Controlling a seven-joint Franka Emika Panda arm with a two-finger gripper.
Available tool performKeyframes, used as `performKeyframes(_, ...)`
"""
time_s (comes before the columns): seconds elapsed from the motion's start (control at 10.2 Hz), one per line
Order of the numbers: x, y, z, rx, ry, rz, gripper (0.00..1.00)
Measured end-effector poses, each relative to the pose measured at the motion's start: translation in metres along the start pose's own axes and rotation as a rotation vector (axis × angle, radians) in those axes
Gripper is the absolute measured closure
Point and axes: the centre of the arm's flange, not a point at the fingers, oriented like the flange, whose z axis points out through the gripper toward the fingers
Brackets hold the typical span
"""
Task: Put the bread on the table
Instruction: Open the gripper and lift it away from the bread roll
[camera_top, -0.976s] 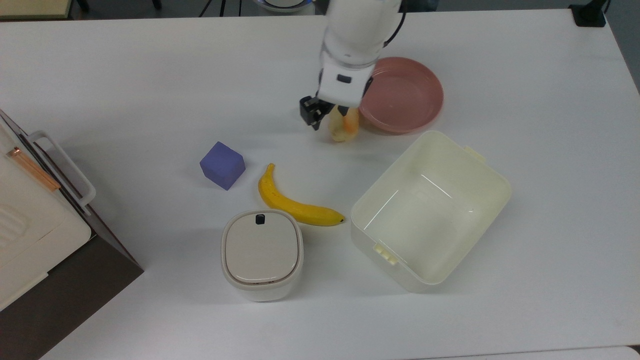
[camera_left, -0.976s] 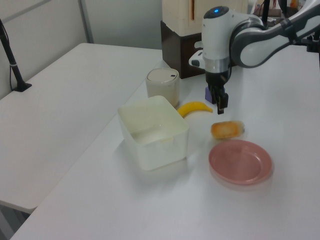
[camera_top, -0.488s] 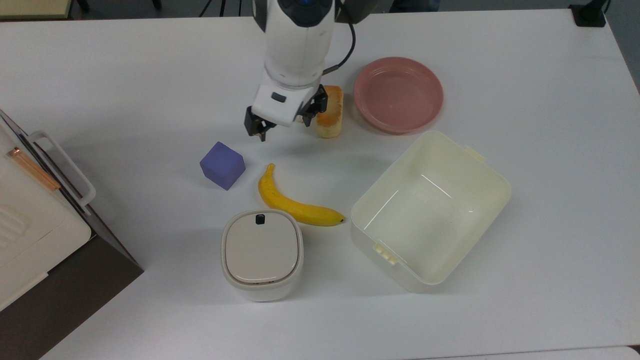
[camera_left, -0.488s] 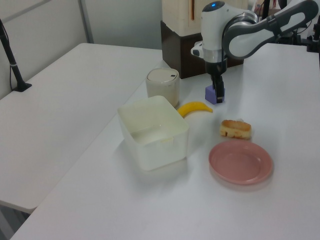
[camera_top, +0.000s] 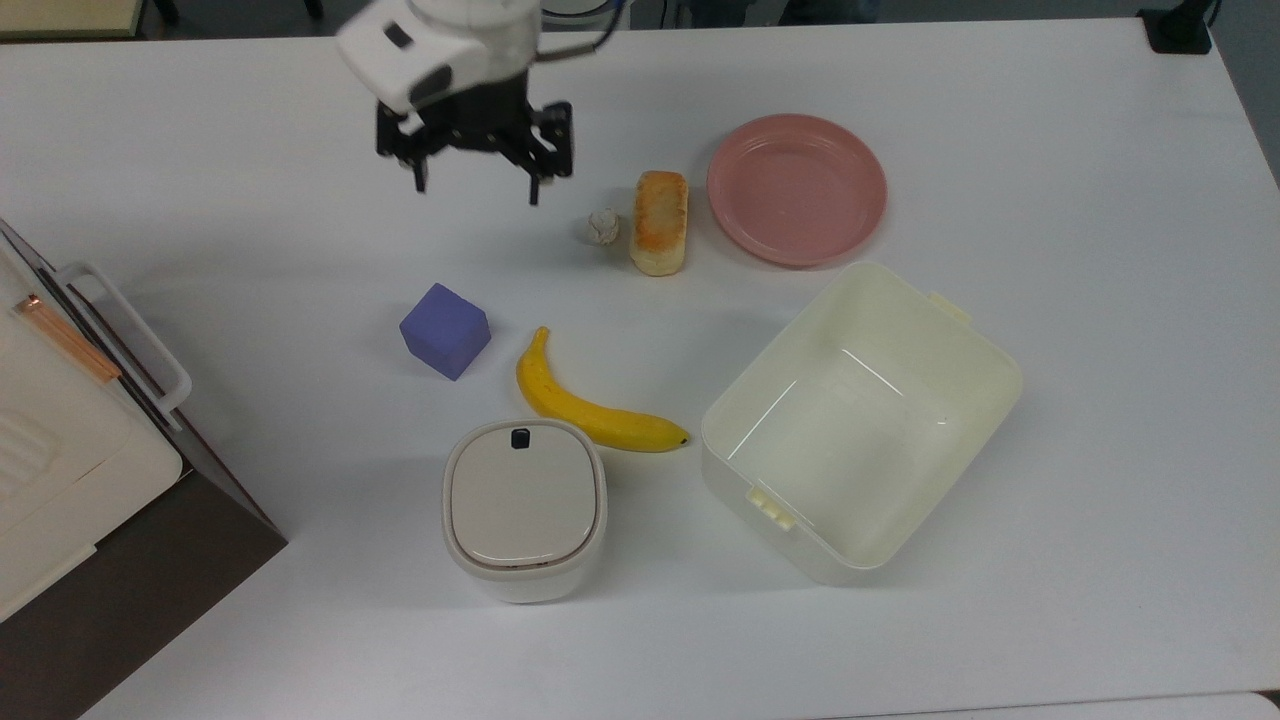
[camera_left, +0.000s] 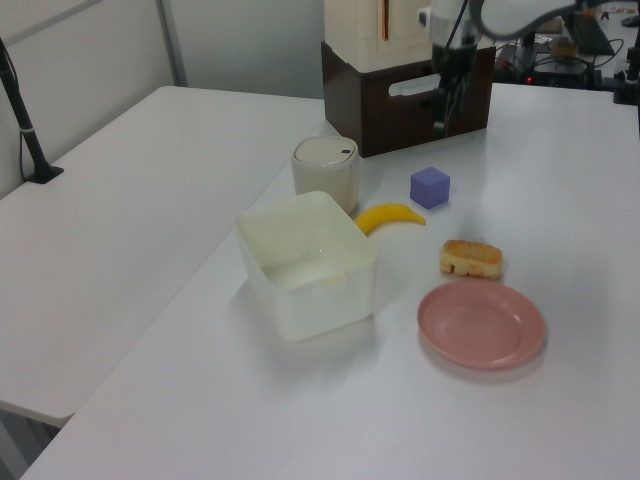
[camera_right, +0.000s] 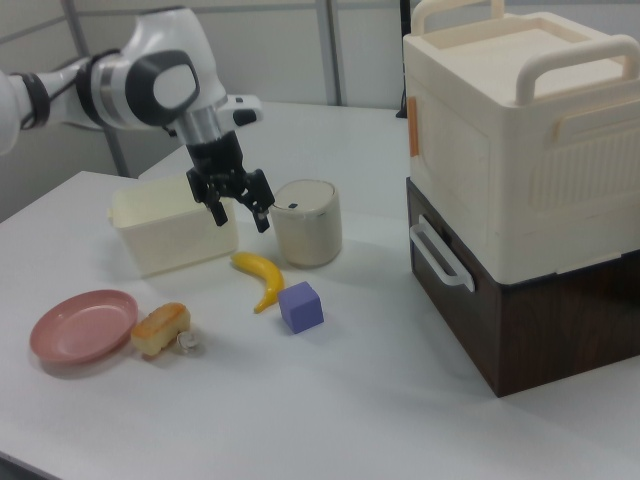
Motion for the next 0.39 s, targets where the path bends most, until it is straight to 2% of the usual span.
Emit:
performKeyframes(0.2, -0.005, 0.013, -0.023, -0.002, -0.04, 0.03, 0.0)
performKeyframes(0.39, -0.006, 0.02, -0.037, 0.019, -0.055, 0.054, 0.0)
